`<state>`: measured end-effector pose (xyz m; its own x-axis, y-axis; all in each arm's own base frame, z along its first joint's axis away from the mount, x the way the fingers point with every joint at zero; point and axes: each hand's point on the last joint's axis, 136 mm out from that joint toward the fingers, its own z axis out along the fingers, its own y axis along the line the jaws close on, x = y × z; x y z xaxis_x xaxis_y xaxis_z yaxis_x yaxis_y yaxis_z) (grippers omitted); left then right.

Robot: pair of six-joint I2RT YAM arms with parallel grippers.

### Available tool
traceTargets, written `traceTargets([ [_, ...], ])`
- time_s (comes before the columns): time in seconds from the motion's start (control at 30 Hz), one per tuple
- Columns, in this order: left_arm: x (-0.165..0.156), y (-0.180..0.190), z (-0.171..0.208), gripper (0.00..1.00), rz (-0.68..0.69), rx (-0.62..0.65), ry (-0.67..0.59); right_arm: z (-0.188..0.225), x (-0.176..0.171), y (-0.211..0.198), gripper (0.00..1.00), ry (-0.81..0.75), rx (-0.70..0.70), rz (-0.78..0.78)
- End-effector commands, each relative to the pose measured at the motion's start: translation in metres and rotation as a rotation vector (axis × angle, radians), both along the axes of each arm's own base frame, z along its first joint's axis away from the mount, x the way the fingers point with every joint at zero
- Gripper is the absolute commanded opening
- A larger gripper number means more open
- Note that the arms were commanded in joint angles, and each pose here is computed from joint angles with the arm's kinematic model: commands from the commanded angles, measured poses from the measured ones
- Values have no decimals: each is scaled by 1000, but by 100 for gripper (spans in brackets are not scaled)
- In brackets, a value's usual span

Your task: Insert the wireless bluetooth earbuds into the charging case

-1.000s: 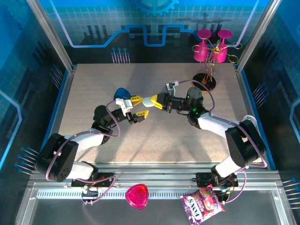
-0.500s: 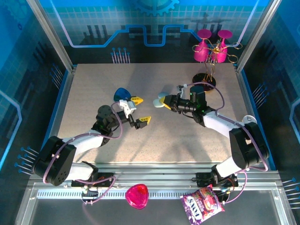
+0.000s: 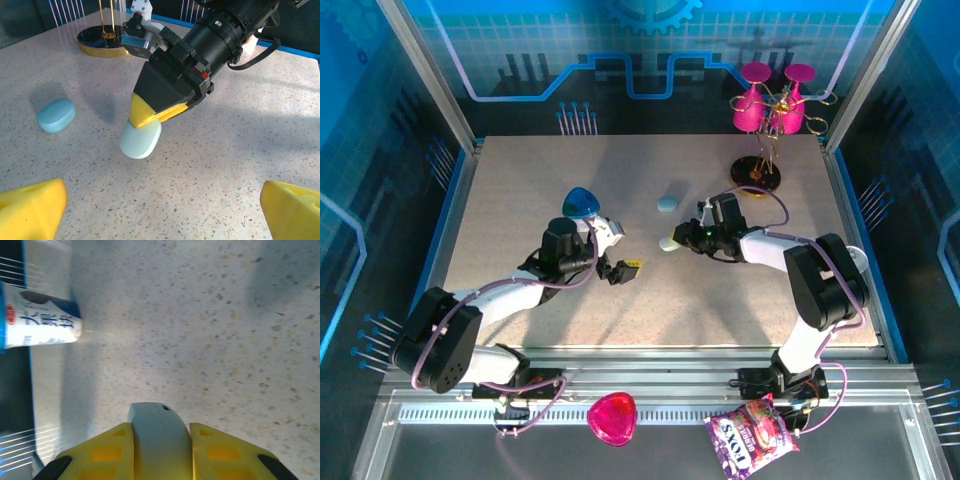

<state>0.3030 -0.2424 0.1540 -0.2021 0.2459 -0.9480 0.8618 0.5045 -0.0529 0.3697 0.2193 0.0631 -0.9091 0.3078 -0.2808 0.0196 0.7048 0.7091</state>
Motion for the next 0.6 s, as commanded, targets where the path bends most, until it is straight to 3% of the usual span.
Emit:
traceTargets([
  [0.0,2,-2,-8,99,-13,55,26,-5,11,-8,14,-35,-61,-2],
  [0.27,2,-2,-6,99,-14,61,36,-20,11,-18,30,-32,-128,-20],
  [0.57,24,20,27,99,167,-12,-15,23,17,-46,72,-184,-268,-54],
])
